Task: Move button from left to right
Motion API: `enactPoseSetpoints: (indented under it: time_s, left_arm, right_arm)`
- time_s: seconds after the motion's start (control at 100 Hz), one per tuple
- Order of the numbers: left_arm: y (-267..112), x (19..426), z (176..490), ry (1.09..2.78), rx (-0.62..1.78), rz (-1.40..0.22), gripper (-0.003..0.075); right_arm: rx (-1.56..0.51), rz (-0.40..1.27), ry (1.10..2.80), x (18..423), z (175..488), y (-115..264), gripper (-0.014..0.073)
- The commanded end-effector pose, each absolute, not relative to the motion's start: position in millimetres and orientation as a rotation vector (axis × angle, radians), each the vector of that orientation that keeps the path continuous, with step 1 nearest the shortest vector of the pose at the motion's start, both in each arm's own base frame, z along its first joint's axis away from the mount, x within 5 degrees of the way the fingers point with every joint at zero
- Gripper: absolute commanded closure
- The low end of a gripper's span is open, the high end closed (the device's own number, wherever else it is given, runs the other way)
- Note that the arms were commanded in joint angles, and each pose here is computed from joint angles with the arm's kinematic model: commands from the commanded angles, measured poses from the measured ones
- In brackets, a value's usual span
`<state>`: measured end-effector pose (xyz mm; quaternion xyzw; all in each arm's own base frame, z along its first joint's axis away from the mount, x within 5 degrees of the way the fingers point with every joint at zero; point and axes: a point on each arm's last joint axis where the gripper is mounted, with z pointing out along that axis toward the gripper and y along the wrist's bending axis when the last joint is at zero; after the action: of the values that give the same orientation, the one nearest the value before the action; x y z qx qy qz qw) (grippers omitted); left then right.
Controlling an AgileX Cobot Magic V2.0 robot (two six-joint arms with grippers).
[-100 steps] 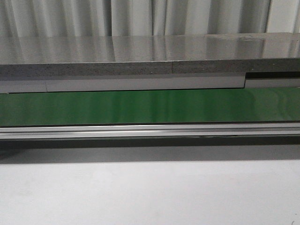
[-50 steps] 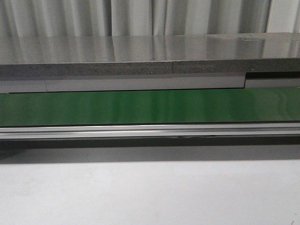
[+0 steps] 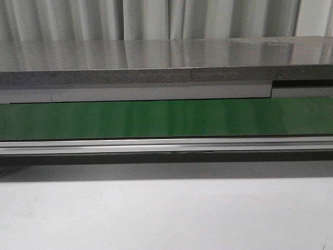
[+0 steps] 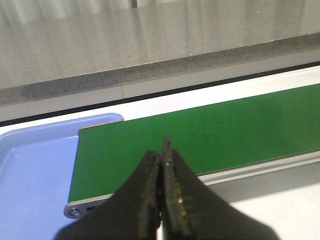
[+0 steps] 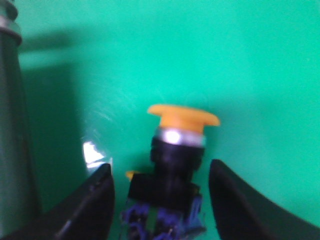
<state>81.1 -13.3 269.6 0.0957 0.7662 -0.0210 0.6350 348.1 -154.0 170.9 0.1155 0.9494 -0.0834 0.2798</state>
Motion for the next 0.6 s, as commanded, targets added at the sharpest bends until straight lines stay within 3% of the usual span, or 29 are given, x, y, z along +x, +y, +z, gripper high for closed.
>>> enactPoseSetpoints:
  time_s: [0.0, 0.25, 0.59]
  left_arm:
    - [-13.1, 82.2, 285.4, 1.659, 0.194, -0.057, 0.0739]
    - [-13.1, 82.2, 285.4, 1.659, 0.194, -0.057, 0.0739]
    - [-13.1, 82.2, 285.4, 1.659, 0.194, -0.057, 0.0739]
  right_arm:
    - [0.290, -0.262, 2.428, 354.0, 199.2, -156.9, 0.0098]
    - [0.297, -0.276, 2.384, 350.2, 216.3, -157.9, 0.0074]
    - [0.255, -0.218, 2.151, 338.1, 293.6, -116.7, 0.0074]
